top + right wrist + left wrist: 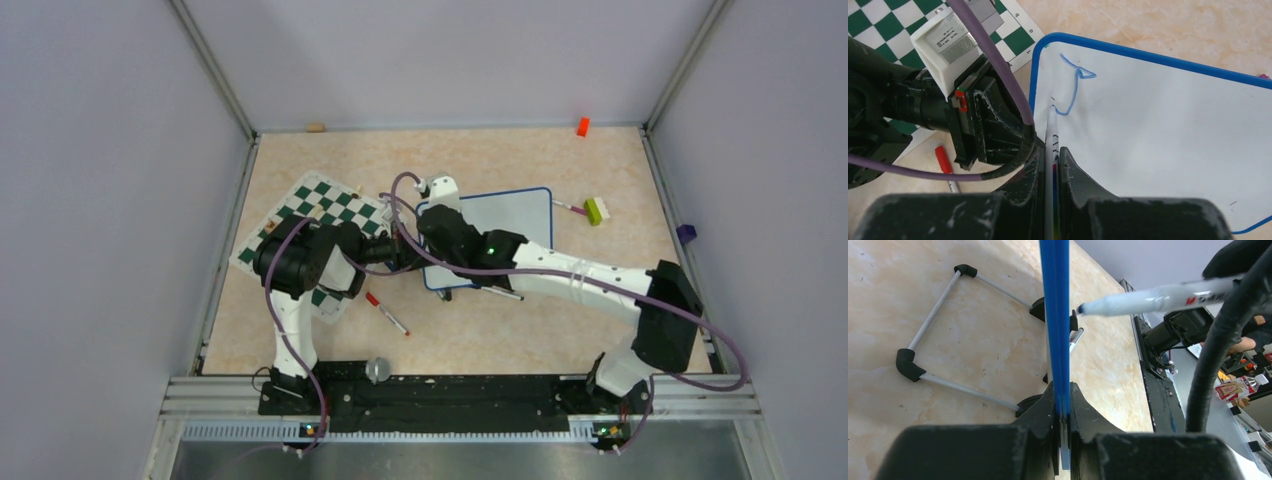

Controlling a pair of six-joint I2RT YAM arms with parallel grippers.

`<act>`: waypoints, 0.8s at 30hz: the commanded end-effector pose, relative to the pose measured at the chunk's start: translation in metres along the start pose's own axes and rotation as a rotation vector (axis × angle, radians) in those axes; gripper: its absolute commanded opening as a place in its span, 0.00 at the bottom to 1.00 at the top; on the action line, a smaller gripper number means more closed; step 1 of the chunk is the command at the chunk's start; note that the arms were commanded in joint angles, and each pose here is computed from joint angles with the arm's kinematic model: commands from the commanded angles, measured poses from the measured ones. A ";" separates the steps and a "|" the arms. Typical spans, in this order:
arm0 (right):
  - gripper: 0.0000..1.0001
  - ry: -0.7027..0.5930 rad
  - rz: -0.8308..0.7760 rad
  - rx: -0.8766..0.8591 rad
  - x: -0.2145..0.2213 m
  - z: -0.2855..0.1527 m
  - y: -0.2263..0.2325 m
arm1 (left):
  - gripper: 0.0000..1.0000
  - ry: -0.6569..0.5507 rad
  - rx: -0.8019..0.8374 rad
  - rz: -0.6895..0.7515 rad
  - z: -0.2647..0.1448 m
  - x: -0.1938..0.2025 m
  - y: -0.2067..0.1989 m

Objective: Write a sentence on the whiteboard

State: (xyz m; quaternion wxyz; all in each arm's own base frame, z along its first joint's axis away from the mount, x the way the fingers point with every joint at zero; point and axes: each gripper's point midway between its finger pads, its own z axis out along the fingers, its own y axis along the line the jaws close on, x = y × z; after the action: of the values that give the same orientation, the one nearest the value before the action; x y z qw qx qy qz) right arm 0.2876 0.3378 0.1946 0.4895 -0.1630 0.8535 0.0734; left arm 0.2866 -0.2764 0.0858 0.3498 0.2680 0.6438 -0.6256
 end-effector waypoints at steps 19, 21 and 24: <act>0.00 -0.071 0.086 -0.005 -0.036 -0.027 -0.033 | 0.00 0.005 0.073 0.161 0.003 -0.004 -0.009; 0.00 -0.068 0.073 0.006 -0.035 -0.024 -0.031 | 0.00 0.006 0.072 0.159 0.003 -0.004 -0.009; 0.00 -0.064 0.062 0.031 -0.035 -0.019 -0.032 | 0.00 0.006 0.072 0.161 0.002 -0.003 -0.008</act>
State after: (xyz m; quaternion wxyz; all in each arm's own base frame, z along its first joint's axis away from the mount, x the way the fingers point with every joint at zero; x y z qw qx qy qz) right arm 0.2896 0.3034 0.2126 0.4927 -0.1405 0.8547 0.0833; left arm 0.2856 -0.2769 0.0871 0.3517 0.2762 0.6388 -0.6260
